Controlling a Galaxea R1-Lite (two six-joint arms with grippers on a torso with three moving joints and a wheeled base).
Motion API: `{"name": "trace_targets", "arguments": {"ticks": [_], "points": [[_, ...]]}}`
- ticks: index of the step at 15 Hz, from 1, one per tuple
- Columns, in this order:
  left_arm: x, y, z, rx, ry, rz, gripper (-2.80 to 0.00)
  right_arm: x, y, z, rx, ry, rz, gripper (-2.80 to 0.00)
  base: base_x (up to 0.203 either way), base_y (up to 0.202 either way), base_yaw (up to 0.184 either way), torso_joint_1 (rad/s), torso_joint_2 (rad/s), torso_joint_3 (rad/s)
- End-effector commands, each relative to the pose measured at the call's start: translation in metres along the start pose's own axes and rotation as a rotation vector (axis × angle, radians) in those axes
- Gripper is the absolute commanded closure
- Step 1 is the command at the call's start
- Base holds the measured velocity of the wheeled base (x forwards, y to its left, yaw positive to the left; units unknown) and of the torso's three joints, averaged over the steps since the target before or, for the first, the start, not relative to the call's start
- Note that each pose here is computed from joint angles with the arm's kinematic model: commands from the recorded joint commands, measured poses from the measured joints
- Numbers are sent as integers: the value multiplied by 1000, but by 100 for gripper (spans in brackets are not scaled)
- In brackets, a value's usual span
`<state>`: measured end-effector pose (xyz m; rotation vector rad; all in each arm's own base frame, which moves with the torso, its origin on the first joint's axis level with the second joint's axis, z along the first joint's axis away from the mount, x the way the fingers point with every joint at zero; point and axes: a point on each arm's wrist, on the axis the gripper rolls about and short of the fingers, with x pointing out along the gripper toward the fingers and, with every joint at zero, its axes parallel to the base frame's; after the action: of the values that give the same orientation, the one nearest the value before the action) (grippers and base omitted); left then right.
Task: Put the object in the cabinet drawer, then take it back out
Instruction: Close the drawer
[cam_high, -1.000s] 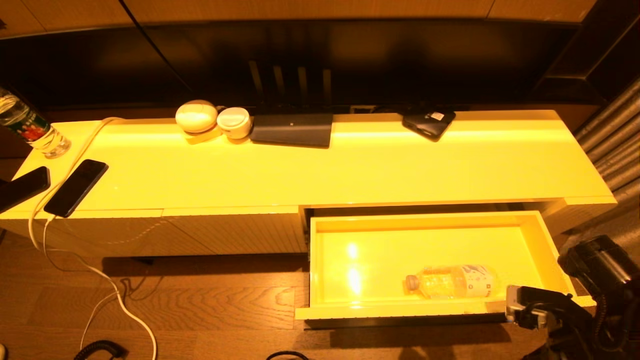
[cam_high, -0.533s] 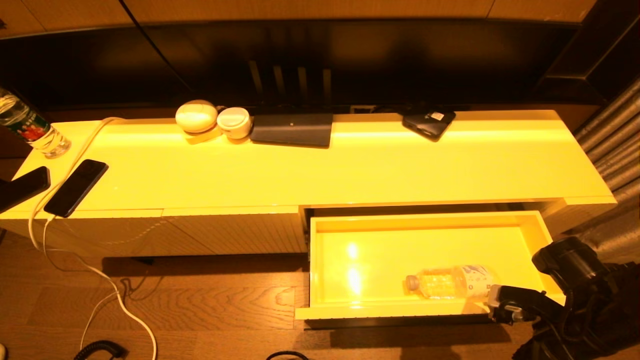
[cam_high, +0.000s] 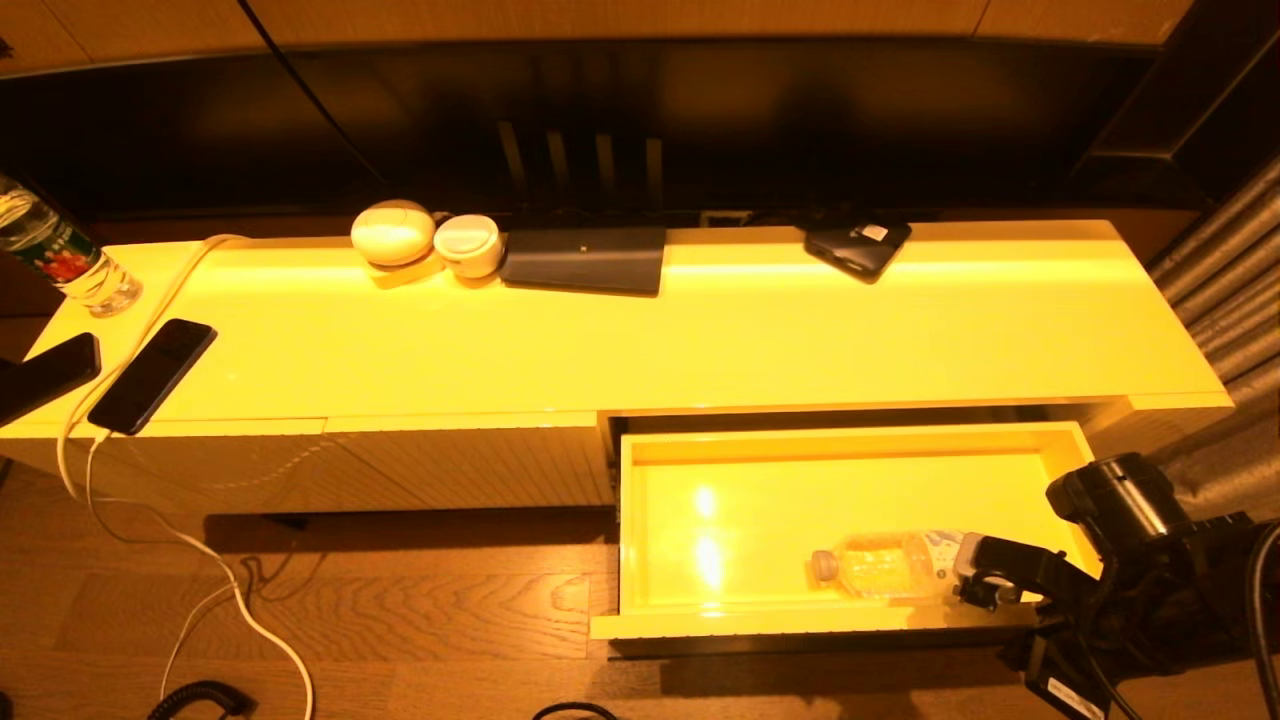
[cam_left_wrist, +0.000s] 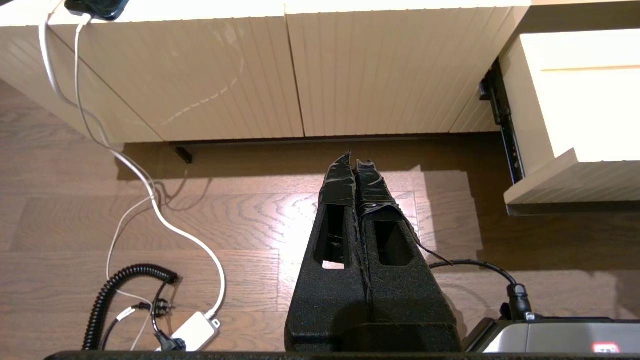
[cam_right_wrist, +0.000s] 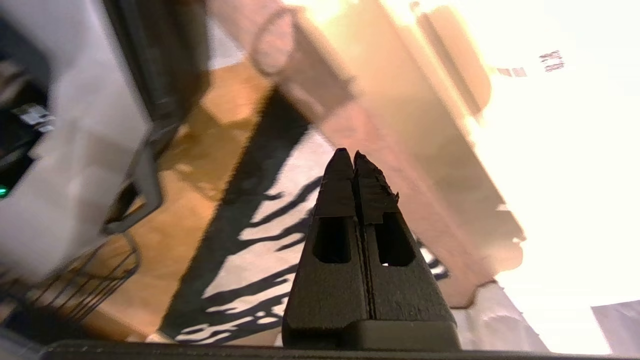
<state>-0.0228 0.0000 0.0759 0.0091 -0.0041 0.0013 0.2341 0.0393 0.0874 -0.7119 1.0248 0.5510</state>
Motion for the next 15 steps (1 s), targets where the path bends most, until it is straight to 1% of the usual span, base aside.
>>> {"name": "trace_targets", "arguments": {"ticks": [1, 5, 8, 11, 15], "points": [[0, 0, -1, 0, 3, -1, 0, 10, -1, 0, -2, 19, -4, 0, 0, 0, 0, 0, 0, 0], [0, 0, 0, 0, 1, 0, 0, 22, -7, 8, 2, -36, -54, 0, 0, 0, 0, 0, 0, 0], [0, 0, -1, 0, 2, 0, 0, 26, -16, 18, 33, -125, -125, 0, 0, 0, 0, 0, 0, 0], [0, 0, -1, 0, 2, 0, 0, 28, -24, 27, 35, -199, -188, 0, 0, 0, 0, 0, 0, 0], [0, 0, -1, 0, 3, -1, 0, 30, -32, 37, 34, -266, -243, 0, 0, 0, 0, 0, 0, 0]]}}
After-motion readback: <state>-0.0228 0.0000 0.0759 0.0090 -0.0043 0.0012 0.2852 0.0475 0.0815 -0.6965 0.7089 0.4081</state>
